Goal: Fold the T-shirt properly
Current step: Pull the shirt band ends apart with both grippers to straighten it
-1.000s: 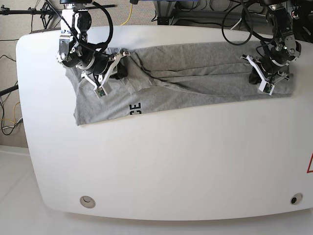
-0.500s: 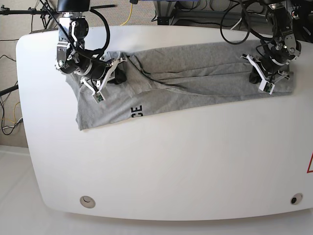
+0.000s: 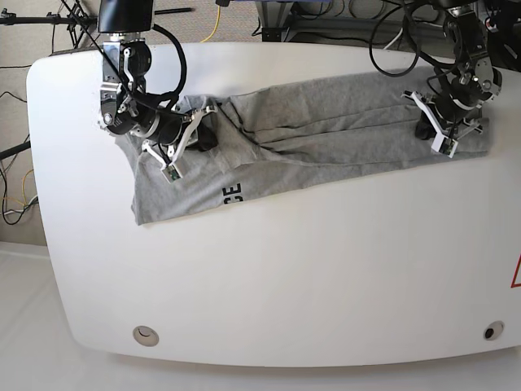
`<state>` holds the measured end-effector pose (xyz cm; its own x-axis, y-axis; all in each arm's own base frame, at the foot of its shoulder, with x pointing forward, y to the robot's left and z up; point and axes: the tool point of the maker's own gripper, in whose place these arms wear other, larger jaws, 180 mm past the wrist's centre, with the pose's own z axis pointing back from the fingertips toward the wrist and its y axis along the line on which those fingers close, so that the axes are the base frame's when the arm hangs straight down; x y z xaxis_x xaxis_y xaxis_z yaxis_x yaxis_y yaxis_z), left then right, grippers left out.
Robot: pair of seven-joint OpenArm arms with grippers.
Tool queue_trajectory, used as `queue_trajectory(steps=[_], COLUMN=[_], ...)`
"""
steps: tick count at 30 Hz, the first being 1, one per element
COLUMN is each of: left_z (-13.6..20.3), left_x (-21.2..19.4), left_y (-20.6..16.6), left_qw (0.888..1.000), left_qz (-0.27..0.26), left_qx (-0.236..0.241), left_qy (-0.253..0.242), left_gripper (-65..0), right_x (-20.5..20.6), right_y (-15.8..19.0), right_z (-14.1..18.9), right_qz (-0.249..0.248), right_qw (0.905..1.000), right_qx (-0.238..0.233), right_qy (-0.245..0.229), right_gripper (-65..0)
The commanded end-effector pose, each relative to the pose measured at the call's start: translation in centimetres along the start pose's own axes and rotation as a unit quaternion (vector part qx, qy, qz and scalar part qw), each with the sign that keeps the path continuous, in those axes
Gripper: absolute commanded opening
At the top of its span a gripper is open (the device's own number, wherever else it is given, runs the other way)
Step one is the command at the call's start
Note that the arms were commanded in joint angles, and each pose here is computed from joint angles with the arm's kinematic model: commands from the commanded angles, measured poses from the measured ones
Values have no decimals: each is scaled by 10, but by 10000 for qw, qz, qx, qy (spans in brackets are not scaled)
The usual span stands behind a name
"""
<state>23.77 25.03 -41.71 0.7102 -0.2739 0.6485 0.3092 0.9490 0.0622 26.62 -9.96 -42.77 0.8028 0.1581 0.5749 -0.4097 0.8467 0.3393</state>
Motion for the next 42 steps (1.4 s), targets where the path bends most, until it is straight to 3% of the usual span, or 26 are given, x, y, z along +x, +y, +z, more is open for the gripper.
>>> queue_trajectory(steps=[1, 10, 16, 42], left_z=[4, 10, 9, 7], left_x=[2, 13, 16, 11], left_y=[10, 22, 17, 17], left_qw=[9999, 9995, 9996, 9995], left_qz=[-84, -40, -108, -146], left_qx=[123, 303, 242, 269], left_qy=[47, -78, -115, 46], left_gripper=[-629, -632, -634, -636], right_x=[-11, 8, 18, 42], right_y=[-12, -13, -22, -4], right_z=[1, 12, 21, 26], right_qz=[0, 118, 210, 313], right_qw=[9995, 9998, 9992, 9988], right_qx=[-175, -102, -339, -270], right_qy=[272, 97, 53, -272], right_gripper=[-609, -608, -608, -611])
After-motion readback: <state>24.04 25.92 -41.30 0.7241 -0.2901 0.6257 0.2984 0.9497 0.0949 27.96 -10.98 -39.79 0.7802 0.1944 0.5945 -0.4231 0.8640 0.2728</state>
